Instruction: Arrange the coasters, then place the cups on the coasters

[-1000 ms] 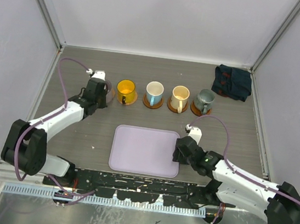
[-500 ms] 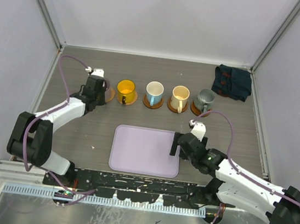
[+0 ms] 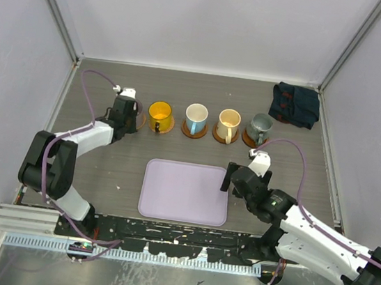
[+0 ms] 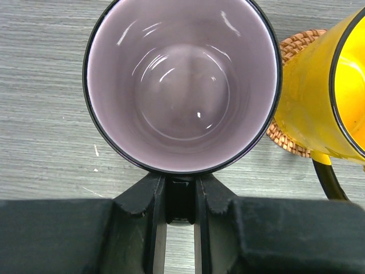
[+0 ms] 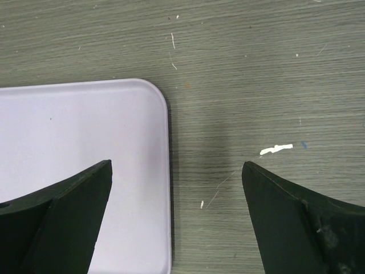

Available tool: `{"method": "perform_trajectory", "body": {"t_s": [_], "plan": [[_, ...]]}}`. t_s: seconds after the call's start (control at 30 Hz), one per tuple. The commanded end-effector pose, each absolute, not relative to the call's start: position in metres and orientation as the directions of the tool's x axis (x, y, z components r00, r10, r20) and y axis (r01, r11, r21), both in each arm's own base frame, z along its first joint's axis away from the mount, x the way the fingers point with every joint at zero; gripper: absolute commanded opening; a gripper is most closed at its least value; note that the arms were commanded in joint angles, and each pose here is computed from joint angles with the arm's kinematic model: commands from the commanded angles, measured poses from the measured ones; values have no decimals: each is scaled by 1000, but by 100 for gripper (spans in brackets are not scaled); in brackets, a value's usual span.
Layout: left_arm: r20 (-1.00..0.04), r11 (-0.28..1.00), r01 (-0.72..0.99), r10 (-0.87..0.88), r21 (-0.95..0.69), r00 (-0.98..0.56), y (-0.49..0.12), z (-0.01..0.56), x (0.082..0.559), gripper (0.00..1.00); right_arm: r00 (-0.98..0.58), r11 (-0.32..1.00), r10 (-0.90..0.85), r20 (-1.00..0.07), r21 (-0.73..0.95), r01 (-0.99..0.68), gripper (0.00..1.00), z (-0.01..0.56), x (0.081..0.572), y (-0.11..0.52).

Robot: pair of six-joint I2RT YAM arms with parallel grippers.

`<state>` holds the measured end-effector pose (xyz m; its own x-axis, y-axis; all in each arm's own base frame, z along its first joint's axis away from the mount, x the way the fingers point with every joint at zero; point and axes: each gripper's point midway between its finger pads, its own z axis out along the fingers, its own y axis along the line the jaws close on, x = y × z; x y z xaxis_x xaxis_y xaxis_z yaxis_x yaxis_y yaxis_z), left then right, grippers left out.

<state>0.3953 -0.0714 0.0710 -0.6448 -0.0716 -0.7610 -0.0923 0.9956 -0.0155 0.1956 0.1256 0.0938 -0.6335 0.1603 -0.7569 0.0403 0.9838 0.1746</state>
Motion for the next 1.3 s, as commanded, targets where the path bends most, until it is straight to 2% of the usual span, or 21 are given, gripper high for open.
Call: {"method": "perform_trajectory", "body": {"t_s": [0.0,0.57,1.27], "plan": [[-878,993,-84,-108,-78,-465,-79,129,441,0,-575,976,212,-791,207,75,100,117,205,124],[-871,993,-98,-102,-63,-481,-75,122,444,0,-587,977,204,-783,199,74,100,112,203,125],[-841,991,-118,-111,-57,-529,-69,102,423,0,-592,977,203,-780,199,73,100,110,204,126]]}}
